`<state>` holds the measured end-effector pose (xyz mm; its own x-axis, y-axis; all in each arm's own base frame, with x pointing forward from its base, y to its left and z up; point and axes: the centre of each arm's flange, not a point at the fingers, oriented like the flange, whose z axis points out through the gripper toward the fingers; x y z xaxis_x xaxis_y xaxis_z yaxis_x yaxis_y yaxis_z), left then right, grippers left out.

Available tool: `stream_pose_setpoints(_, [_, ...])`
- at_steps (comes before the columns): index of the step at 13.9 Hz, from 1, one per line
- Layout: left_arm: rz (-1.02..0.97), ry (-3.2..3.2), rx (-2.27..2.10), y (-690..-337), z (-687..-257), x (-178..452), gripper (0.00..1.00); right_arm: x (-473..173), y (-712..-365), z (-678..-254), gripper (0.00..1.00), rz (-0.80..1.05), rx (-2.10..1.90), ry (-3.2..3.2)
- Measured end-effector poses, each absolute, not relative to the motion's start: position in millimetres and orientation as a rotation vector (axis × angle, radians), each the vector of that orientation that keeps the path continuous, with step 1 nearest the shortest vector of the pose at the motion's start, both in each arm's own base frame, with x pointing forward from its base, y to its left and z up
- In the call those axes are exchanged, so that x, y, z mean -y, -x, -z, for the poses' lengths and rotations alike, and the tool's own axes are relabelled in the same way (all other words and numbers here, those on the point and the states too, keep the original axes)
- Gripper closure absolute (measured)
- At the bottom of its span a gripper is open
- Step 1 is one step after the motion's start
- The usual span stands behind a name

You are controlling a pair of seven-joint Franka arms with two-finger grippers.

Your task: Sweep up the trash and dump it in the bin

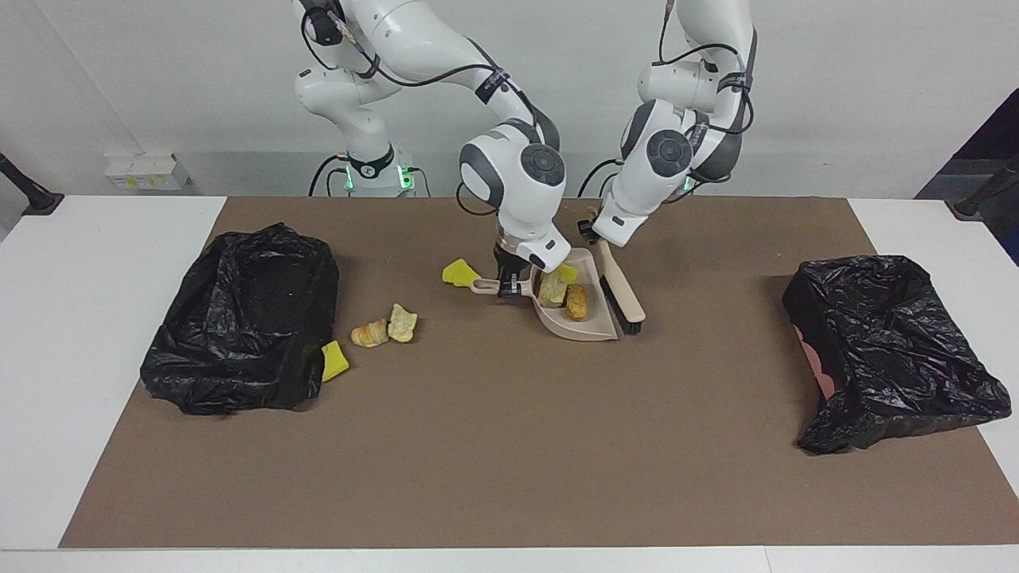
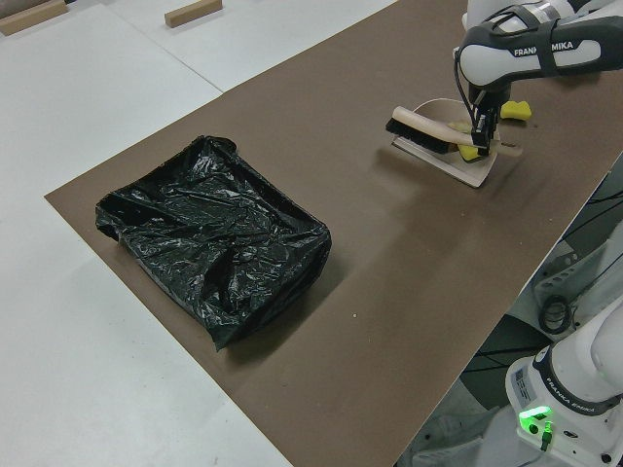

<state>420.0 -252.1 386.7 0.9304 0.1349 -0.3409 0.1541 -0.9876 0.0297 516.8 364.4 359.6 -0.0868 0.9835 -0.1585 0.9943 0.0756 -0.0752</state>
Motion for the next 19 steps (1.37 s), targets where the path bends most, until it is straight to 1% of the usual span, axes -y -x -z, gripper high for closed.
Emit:
stream_pose_setpoints(3, [0.564, -3.064, -0.170, -415.7, -394.6, 256.4, 0.73, -336.0, -534.2, -377.8, 0.69, 0.220, -2.278, -2.094])
stream_pose_setpoints(6, [0.541, -3.085, -0.037, -392.2, -396.9, 293.7, 0.73, -282.3, -557.0, -411.1, 0.69, 0.253, -2.294, -2.097])
stream_pose_setpoints(8, [0.534, -3.108, 0.057, -365.6, -397.5, 318.3, 0.73, -239.6, -574.7, -438.9, 0.69, 0.252, -2.255, -2.144])
stream_pose_setpoints(10, [0.549, -3.121, 0.111, -333.6, -393.9, 329.6, 0.73, -193.6, -590.0, -466.0, 0.69, 0.221, -2.206, -2.189])
stream_pose_setpoints(13, [0.566, -3.125, 0.153, -280.0, -379.4, 347.2, 0.73, -109.8, -606.8, -491.5, 0.69, 0.194, -2.182, -2.214])
stream_pose_setpoints(15, [0.554, -3.138, 0.126, -250.6, -365.4, 359.8, 0.73, -45.1, -612.8, -502.0, 0.69, 0.193, -2.148, -2.252])
stream_pose_setpoints(19, [0.513, -3.136, -0.013, -217.8, -339.5, 371.7, 0.73, 75.5, -610.7, -523.8, 0.69, 0.164, -1.995, -2.363])
